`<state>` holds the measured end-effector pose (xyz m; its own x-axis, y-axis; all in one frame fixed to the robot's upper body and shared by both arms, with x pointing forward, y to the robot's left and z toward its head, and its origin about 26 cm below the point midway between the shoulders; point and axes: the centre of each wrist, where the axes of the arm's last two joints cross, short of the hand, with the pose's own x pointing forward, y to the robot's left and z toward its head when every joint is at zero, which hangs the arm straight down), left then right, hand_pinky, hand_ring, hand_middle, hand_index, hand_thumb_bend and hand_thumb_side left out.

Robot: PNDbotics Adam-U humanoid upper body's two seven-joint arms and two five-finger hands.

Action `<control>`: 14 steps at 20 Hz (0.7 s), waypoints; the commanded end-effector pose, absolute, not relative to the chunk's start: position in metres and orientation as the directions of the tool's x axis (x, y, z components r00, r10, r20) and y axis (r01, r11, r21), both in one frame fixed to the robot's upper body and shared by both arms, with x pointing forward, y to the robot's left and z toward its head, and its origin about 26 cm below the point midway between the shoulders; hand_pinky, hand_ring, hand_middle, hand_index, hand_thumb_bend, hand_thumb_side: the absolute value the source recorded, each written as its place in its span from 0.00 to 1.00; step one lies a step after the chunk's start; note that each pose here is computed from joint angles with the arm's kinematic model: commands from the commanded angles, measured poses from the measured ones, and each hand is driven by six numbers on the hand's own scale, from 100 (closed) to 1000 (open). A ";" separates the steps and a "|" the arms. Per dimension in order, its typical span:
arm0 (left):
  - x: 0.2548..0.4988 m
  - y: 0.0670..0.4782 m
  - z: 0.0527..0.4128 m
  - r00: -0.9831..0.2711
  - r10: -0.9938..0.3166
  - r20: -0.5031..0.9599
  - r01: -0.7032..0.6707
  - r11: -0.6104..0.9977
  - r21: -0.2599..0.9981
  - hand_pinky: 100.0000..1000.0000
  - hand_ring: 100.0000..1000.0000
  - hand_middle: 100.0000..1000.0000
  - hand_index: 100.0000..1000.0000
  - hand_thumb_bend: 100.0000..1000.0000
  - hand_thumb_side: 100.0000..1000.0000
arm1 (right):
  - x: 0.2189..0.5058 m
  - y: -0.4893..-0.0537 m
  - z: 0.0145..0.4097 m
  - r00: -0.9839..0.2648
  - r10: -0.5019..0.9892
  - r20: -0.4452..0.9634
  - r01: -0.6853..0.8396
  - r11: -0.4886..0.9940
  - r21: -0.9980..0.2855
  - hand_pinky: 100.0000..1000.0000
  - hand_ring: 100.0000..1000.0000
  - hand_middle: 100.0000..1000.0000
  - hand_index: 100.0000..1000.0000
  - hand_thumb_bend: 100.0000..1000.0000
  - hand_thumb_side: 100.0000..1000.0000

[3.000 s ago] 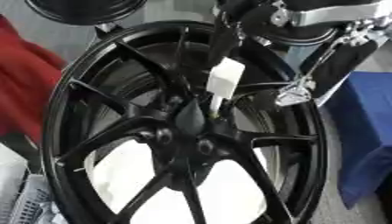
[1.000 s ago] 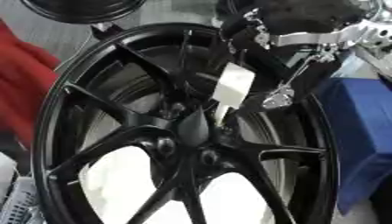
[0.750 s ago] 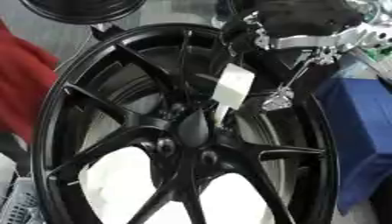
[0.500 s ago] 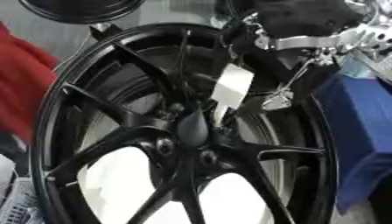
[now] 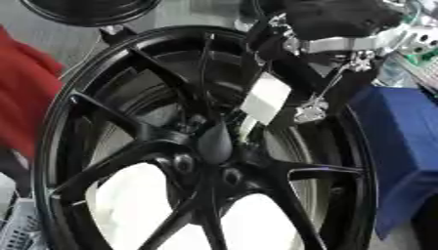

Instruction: Pull the pin out of the wheel hub.

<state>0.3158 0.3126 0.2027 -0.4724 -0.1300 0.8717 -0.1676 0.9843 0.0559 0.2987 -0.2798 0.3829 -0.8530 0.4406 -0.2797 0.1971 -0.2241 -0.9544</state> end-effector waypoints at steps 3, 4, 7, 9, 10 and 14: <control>0.312 0.316 0.211 -0.494 -0.144 0.857 -0.178 0.982 0.062 0.74 0.57 0.54 0.69 0.19 0.67 | 0.298 -0.282 0.394 -0.845 0.456 -0.280 0.206 -0.205 -0.957 0.83 0.64 0.40 0.50 0.23 0.00; 0.312 0.316 0.211 -0.494 -0.144 0.858 -0.179 0.982 0.062 0.74 0.57 0.54 0.69 0.19 0.67 | 0.298 -0.282 0.395 -0.847 0.457 -0.273 0.202 -0.200 -0.959 0.83 0.64 0.40 0.50 0.23 0.00; 0.312 0.317 0.211 -0.491 -0.146 0.859 -0.182 0.981 0.062 0.74 0.57 0.54 0.69 0.19 0.67 | 0.296 -0.283 0.403 -0.850 0.459 -0.259 0.194 -0.184 -0.964 0.83 0.63 0.38 0.49 0.24 0.00; 0.311 0.317 0.210 -0.490 -0.148 0.859 -0.185 0.981 0.063 0.74 0.57 0.54 0.69 0.19 0.67 | 0.294 -0.285 0.409 -0.850 0.465 -0.247 0.190 -0.168 -0.967 0.83 0.63 0.38 0.49 0.26 0.00; 0.311 0.318 0.210 -0.488 -0.149 0.860 -0.186 0.980 0.064 0.74 0.57 0.54 0.69 0.19 0.67 | 0.292 -0.288 0.413 -0.848 0.471 -0.243 0.191 -0.156 -0.969 0.83 0.63 0.38 0.49 0.26 0.00; 0.311 0.319 0.209 -0.482 -0.154 0.862 -0.191 0.979 0.068 0.74 0.57 0.54 0.69 0.19 0.67 | 0.285 -0.300 0.425 -0.842 0.496 -0.214 0.197 -0.086 -0.977 0.83 0.63 0.37 0.51 0.24 0.00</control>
